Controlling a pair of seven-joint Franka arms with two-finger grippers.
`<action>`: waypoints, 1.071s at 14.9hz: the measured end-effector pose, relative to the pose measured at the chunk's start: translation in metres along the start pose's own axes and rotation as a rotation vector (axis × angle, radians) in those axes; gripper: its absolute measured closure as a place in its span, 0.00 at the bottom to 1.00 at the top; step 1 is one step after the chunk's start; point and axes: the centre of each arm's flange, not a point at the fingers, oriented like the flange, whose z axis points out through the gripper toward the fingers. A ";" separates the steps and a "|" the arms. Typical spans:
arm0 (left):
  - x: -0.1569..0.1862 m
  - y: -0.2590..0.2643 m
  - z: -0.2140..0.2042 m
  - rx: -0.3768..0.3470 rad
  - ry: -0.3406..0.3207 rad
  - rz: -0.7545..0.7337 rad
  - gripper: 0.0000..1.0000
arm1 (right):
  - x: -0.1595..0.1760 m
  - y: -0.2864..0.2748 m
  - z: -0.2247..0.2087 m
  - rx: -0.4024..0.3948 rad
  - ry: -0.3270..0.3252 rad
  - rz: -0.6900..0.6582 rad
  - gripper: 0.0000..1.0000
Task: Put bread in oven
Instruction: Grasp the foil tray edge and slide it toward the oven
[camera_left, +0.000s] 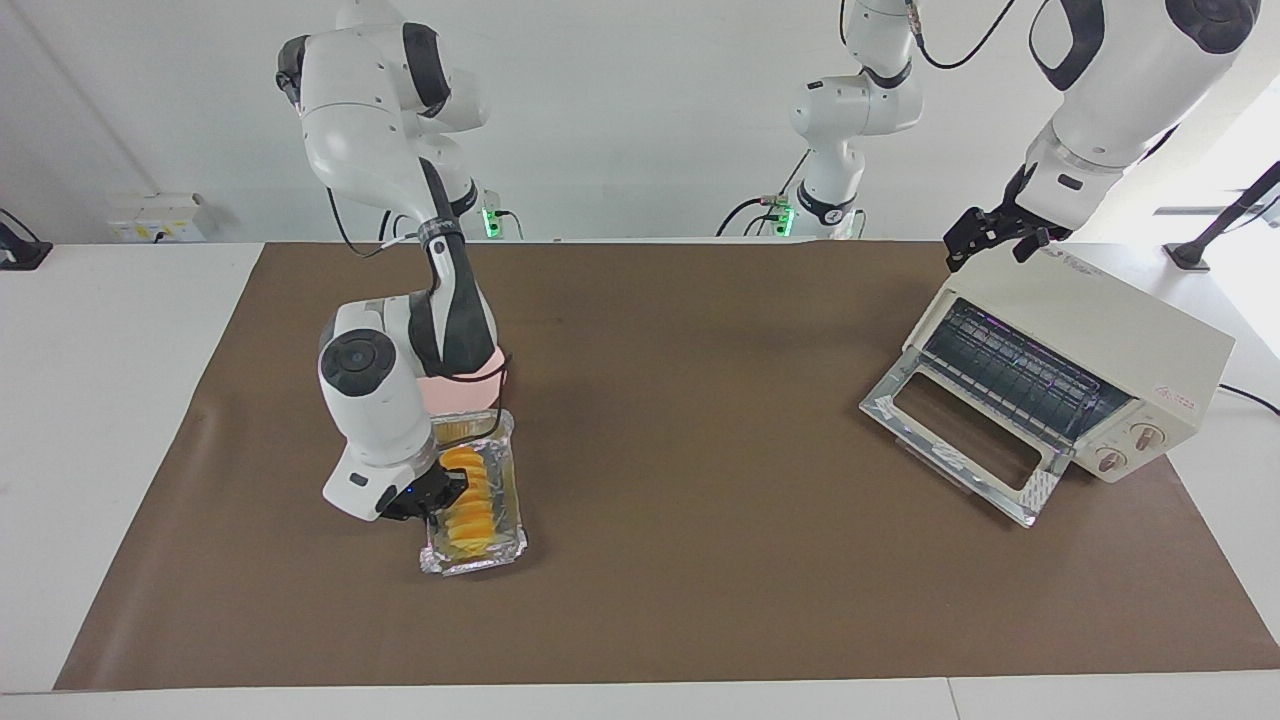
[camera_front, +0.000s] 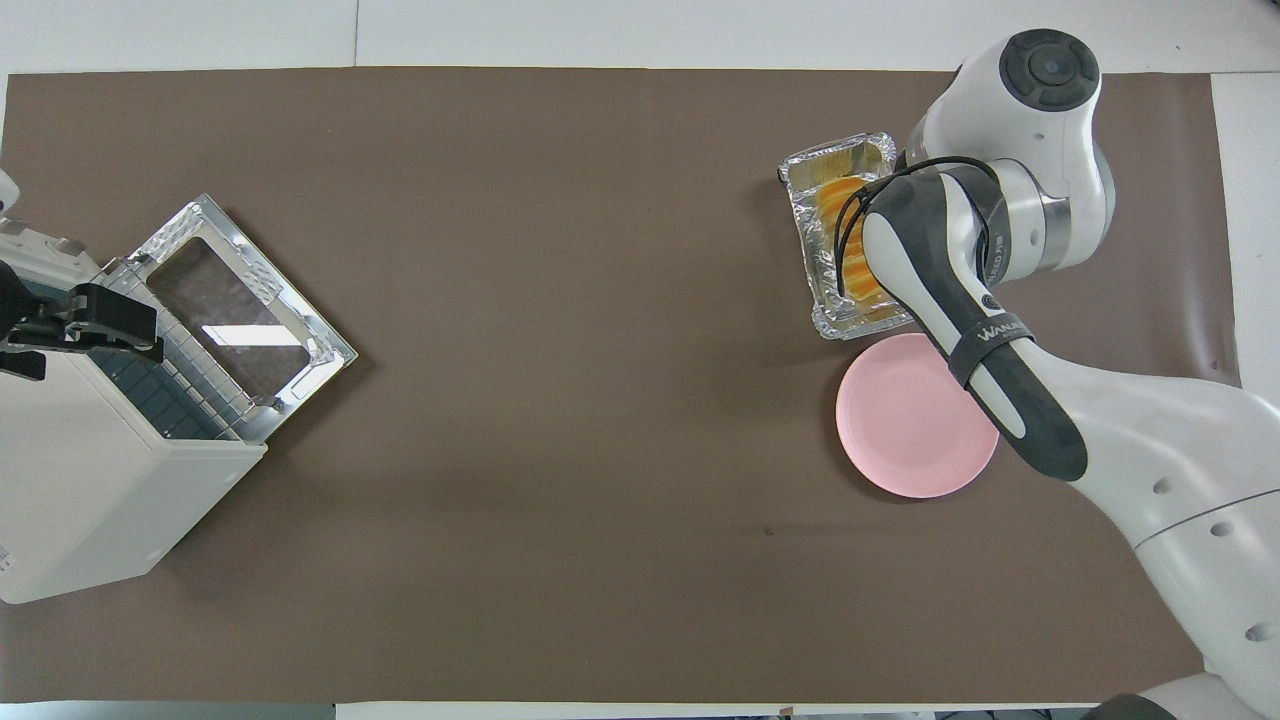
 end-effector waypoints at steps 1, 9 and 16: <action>0.000 0.000 0.000 0.000 0.000 0.000 0.00 | 0.003 -0.018 -0.018 0.024 -0.011 0.020 0.98; 0.000 0.000 0.000 0.000 0.000 0.000 0.00 | -0.007 -0.266 -0.053 0.067 0.024 0.181 0.98; 0.000 0.000 0.000 0.000 0.000 0.000 0.00 | -0.032 -0.312 0.026 0.093 0.071 0.215 0.98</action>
